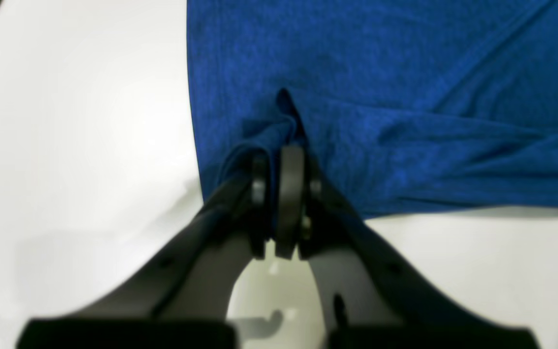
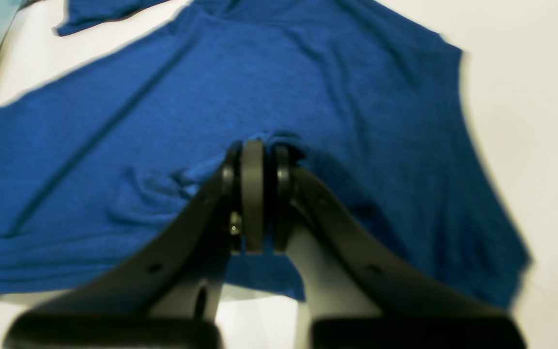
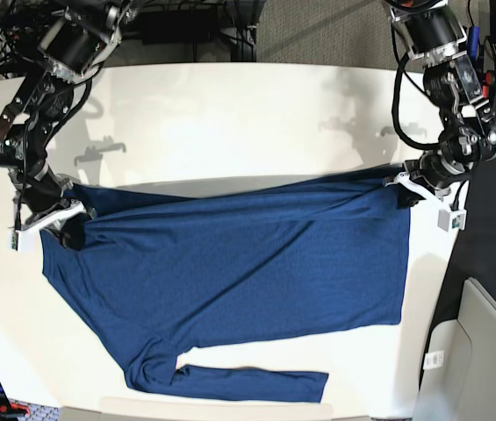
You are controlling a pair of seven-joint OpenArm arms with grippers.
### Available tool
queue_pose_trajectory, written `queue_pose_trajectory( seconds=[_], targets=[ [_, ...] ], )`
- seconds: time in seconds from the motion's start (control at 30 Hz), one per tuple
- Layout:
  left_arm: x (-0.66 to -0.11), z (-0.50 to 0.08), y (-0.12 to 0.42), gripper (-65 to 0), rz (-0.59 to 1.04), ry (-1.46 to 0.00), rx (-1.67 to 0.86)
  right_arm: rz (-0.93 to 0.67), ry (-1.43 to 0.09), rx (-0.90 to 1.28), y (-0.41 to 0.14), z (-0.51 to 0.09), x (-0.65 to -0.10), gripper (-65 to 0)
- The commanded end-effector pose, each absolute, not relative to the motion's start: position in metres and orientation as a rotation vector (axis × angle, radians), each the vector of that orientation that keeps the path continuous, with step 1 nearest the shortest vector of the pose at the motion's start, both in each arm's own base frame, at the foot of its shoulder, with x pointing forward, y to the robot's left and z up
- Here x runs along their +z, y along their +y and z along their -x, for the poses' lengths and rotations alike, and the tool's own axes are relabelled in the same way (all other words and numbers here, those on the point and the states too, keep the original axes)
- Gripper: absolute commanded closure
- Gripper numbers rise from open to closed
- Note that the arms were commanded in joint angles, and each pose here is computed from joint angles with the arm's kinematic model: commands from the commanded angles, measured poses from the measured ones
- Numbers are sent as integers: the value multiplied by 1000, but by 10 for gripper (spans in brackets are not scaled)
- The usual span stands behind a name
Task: Fold the T-shirt properly
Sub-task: 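Lift both grippers and pull the shirt corners apart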
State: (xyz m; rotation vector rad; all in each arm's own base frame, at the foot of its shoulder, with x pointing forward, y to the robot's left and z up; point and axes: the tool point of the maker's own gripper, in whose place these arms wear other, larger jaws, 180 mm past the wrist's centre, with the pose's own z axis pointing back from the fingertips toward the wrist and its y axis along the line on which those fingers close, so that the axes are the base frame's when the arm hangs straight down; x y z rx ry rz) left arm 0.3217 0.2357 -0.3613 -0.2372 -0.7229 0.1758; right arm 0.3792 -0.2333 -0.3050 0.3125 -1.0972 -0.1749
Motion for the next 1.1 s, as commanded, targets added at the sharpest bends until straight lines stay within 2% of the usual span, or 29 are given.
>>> queue_pose_trajectory(
  seconds=[0.0,0.3,0.53,0.6,0.73,0.8,1.07],
  targets=[
    [-348,-334,241,-1,234,-771,172,-324,-1163,-174,-237,-393,-286,-2],
    [-359,-358,245,-1,280,-800,238,-426,-1142,-257,-229,-421,-308,-4],
    [-381,-358,247,-6,301,-775,287,-442,-1127,-285,-230,-421,-321,-10],
    [-384,-356,248,-47,298,-760,289,-438,-1125,-282,-231,-421,-321,-52],
    [-383,-355,255,-166,280,-758,303,-440,-1087,-277,-229,-417,-327,-192],
    [-378,-354,269,-201,243,-761,351,-443,-1064,-268,-227,-414,-328,-244],
    [-362,-330,275,-204,183,-773,333,-331,-1126,-191,-238,-384,-304,-247]
  ],
)
